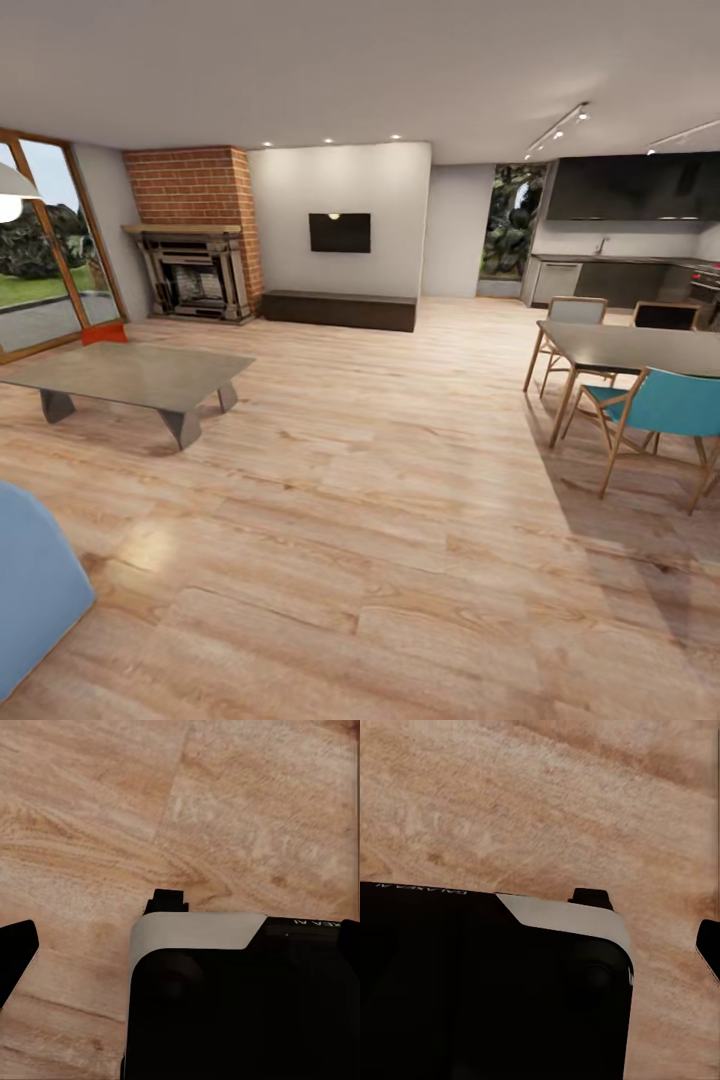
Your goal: Move the two storage containers from the living room to the garage. In the garage, place one container on the floor and stack the other container on top of it (either order is fine).
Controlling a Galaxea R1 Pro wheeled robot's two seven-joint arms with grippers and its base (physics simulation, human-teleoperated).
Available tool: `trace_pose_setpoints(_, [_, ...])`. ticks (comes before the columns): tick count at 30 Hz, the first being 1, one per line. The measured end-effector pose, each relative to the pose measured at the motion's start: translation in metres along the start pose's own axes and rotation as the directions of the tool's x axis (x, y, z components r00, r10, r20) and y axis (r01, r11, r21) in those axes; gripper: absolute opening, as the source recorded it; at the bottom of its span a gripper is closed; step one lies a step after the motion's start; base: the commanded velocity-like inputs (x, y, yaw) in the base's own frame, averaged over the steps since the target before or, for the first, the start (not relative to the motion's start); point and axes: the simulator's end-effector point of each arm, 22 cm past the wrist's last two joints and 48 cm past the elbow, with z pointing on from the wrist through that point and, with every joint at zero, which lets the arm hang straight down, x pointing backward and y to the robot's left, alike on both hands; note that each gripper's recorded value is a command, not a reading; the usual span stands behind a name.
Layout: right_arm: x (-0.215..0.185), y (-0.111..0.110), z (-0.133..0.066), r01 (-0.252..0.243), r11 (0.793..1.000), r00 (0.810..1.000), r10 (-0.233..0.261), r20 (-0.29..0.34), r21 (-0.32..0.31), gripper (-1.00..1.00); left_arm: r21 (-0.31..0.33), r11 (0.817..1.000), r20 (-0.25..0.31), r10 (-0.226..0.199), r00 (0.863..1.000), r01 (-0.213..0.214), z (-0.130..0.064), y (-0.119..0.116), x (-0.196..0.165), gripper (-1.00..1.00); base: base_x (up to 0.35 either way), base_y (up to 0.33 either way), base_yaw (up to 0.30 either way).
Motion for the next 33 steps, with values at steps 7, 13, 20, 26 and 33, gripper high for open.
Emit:
trace_pose_setpoints(7, [0.0001,-0.0011,0.0,-0.002,1.0,1.0,0.002,0.0,0.002,1.0,0.0,1.0,0.001,0.0,1.0,0.0,0.0,0.0,-0.0001,1.0,0.323,0.0,-0.002])
trace_pose_setpoints(13, [0.0001,-0.0005,0.0,-0.007,1.0,1.0,0.007,0.0,0.001,1.0,0.002,1.0,-0.001,0.001,1.0,-0.001,0.0,-0.0009,0.0003,1.0,0.323,0.0,0.0])
trace_pose_setpoints(20, [0.0001,-0.0002,0.0,-0.008,1.0,1.0,0.008,0.0,0.001,1.0,0.002,1.0,-0.001,0.0,1.0,0.0,0.0,-0.001,0.0003,1.0,0.324,0.0,0.0])
trace_pose_setpoints(26, [0.0004,-0.0003,0.0,-0.009,1.0,1.0,0.009,-0.001,0.001,1.0,0.003,1.0,-0.002,0.001,1.0,-0.001,0.0,-0.0014,0.0008,1.0,0.324,0.0,0.0])
trace_pose_setpoints(33, [0.0004,-0.0003,0.0,-0.007,1.0,1.0,0.007,-0.001,0.001,1.0,0.003,1.0,-0.004,0.001,1.0,-0.001,0.0,-0.0014,0.0022,1.0,0.323,0.0,0.0])
